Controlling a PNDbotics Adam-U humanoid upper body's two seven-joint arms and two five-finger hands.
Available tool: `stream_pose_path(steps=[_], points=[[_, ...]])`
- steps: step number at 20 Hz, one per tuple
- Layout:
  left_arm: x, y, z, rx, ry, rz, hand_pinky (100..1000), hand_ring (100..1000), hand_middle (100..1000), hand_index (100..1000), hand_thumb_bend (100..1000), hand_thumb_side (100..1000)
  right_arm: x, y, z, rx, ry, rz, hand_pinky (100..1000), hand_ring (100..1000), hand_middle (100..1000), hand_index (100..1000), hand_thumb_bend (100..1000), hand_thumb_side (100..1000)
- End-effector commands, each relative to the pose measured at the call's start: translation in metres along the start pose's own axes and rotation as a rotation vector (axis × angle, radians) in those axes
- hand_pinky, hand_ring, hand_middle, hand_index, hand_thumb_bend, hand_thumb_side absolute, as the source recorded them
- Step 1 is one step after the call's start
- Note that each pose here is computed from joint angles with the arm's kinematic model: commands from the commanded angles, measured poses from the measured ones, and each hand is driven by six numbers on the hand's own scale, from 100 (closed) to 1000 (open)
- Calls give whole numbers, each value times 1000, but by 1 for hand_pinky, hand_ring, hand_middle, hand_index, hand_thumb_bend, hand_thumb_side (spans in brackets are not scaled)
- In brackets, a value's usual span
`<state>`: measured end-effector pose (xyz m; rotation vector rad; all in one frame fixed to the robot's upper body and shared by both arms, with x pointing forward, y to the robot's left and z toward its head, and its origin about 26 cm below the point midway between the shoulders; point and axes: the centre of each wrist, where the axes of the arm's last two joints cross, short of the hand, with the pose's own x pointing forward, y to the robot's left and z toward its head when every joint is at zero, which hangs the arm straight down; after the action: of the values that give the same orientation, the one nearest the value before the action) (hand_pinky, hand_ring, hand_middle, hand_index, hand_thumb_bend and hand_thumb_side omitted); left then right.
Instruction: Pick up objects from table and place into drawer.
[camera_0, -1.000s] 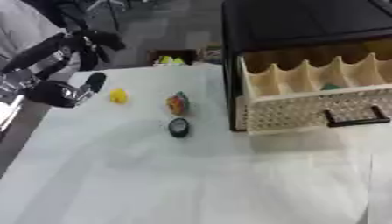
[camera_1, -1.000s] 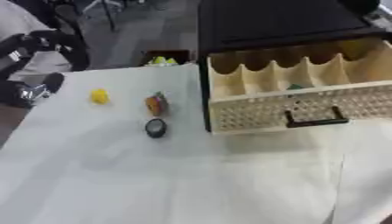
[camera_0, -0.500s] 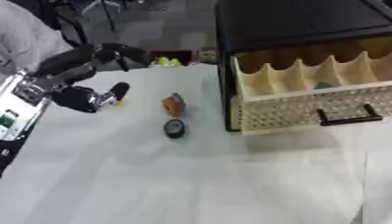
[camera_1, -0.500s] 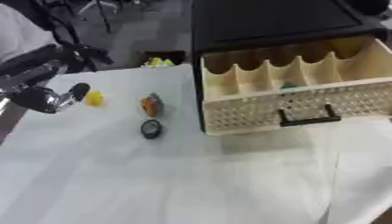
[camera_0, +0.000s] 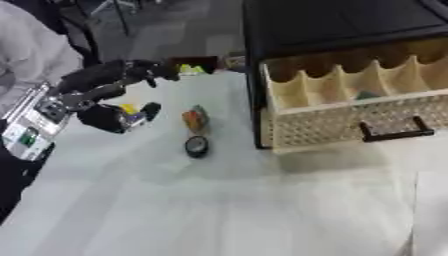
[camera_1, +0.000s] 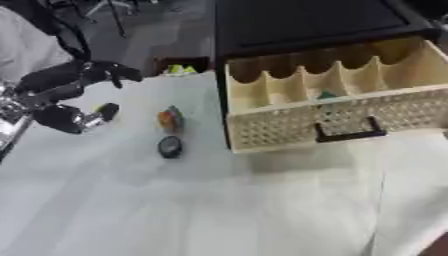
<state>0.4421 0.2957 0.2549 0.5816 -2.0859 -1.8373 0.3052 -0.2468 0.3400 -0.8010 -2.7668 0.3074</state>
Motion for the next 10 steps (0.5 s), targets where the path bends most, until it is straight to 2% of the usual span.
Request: stream_pose_path(steps=[1, 10], points=[[-7, 13, 5, -167, -124, -125, 724, 890, 855, 1000, 100, 904, 4, -6, -5, -17, -27, 3, 100, 333, 326, 651, 1000, 603], [-21, 5, 13, -147, -44, -130, 726, 890, 850, 1000, 100, 883, 3, -8, -4, -28, -22, 7, 100, 330, 322, 647, 1000, 601]])
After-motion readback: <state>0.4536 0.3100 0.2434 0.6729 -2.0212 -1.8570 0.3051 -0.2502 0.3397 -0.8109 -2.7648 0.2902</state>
